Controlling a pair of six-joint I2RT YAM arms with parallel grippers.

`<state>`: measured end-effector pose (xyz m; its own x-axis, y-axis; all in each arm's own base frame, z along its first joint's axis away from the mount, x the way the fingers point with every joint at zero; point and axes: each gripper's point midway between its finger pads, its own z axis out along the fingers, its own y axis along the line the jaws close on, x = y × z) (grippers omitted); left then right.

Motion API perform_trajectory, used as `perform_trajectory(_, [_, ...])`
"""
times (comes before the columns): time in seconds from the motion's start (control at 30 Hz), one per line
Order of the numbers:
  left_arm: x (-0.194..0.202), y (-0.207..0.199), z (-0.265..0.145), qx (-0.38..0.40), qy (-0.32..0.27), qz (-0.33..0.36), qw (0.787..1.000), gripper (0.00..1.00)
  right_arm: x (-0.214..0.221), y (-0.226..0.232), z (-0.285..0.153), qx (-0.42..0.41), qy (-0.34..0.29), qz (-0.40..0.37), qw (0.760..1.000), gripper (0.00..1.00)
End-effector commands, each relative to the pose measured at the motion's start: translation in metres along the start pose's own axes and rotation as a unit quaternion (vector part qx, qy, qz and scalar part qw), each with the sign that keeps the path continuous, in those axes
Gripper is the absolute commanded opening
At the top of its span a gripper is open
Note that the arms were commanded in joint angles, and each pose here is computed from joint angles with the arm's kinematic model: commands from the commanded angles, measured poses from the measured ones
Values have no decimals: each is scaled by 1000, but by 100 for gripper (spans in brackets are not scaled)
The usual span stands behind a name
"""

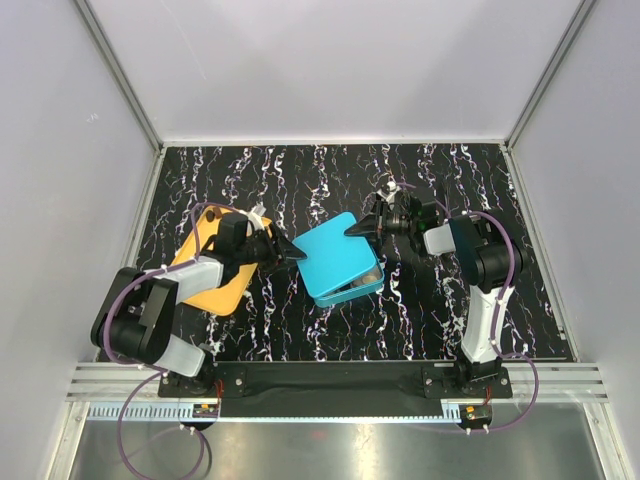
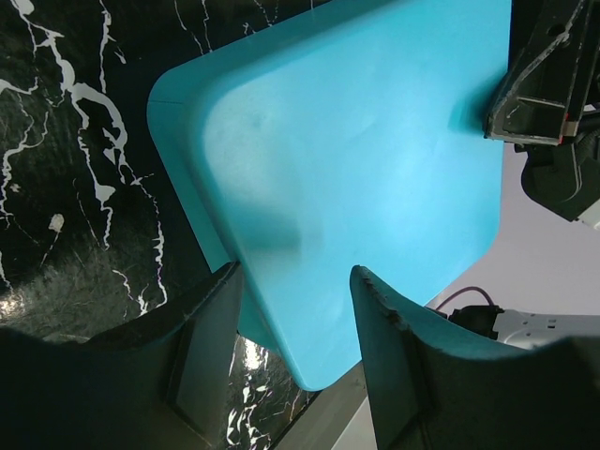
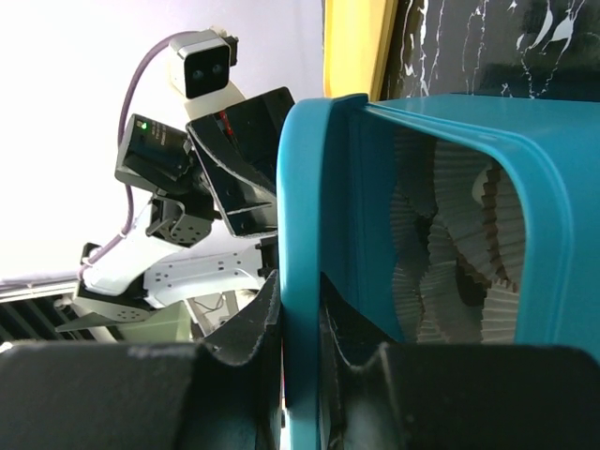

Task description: Pack the chocolate

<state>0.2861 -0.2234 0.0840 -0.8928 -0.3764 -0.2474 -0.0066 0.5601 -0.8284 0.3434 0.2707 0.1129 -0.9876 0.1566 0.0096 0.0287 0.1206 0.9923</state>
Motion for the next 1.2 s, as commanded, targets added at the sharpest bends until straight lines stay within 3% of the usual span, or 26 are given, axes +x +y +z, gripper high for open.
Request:
perform_trajectory(0.0, [-12, -16, 5, 24, -16, 29, 999, 54, 9, 1, -2, 1, 19, -21, 1000, 13])
perform_trajectory(0.4, [-10, -27, 10, 38, -10, 40, 998, 54, -1, 0, -11, 19, 6, -28, 999, 28])
perform_trajectory(0.63, [-8, -27, 13, 36, -5, 40, 999, 54, -5, -5, -16, 74, 4, -69, 995, 33])
perform_trajectory(1.17, [-6, -25, 15, 27, 2, 42, 999, 53, -14, -21, -33, 180, -17, -76, 981, 40])
